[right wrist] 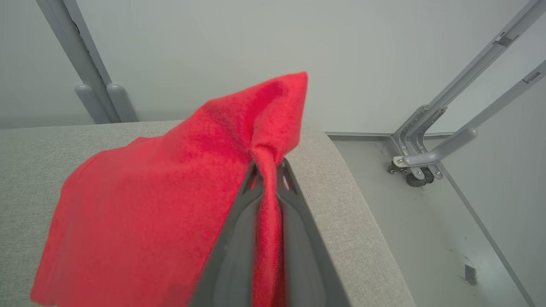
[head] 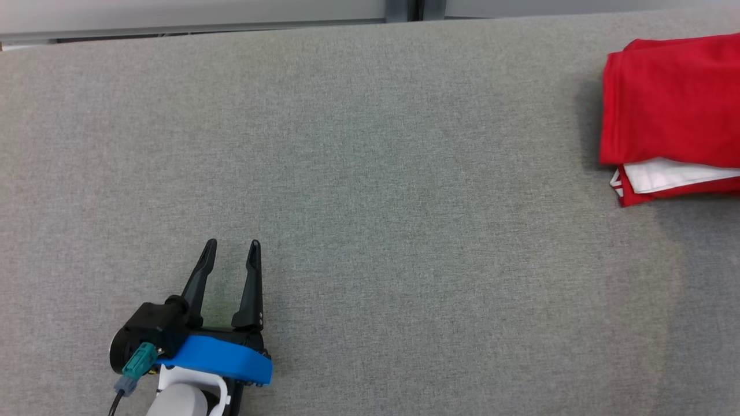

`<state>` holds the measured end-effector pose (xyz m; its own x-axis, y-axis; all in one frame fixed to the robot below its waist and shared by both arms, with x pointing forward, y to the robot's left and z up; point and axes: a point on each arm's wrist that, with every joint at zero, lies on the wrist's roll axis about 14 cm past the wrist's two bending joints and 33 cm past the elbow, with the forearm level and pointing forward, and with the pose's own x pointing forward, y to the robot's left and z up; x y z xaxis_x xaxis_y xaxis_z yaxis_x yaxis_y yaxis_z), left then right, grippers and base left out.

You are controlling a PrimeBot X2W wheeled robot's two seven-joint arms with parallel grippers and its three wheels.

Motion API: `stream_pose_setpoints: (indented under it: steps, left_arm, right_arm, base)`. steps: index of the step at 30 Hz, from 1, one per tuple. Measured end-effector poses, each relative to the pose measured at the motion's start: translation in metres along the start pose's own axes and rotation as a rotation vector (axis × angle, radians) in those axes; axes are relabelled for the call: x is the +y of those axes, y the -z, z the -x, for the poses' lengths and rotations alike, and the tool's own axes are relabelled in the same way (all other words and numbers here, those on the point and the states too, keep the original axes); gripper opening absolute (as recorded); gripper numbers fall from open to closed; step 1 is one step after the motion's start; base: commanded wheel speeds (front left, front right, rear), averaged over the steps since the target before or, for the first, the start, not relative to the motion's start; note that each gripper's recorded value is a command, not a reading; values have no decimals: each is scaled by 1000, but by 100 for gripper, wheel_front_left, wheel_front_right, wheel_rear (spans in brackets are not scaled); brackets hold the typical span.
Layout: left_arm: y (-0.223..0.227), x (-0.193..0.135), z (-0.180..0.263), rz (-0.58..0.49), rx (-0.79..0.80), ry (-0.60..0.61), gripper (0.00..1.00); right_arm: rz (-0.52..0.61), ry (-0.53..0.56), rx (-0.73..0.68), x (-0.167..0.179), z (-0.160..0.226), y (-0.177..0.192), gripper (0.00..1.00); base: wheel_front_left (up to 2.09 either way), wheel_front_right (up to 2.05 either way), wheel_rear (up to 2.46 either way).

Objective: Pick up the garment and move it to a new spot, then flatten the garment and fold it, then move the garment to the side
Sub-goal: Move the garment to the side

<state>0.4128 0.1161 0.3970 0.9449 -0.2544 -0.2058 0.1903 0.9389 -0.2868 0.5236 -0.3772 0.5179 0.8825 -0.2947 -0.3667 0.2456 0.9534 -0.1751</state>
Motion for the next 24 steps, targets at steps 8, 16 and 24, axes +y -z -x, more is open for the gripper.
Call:
stream_pose_setpoints:
  steps: [8, 16, 24]
  left_arm:
    - [7, -5, -9, -13, 28, 33, 100]
    - [6, -9, -14, -20, 29, 54, 100]
    - [-23, -6, -12, -37, -49, 31, 100]
  right_arm:
    - [-9, 105, -2, -27, -8, 26, 100]
    - [5, 54, -64, 1, -8, 28, 100]
    - [35, -90, -257, 54, 11, -20, 100]
  base:
    - [0, 0, 0]
    - [0, 0, 0]
    - [0, 0, 0]
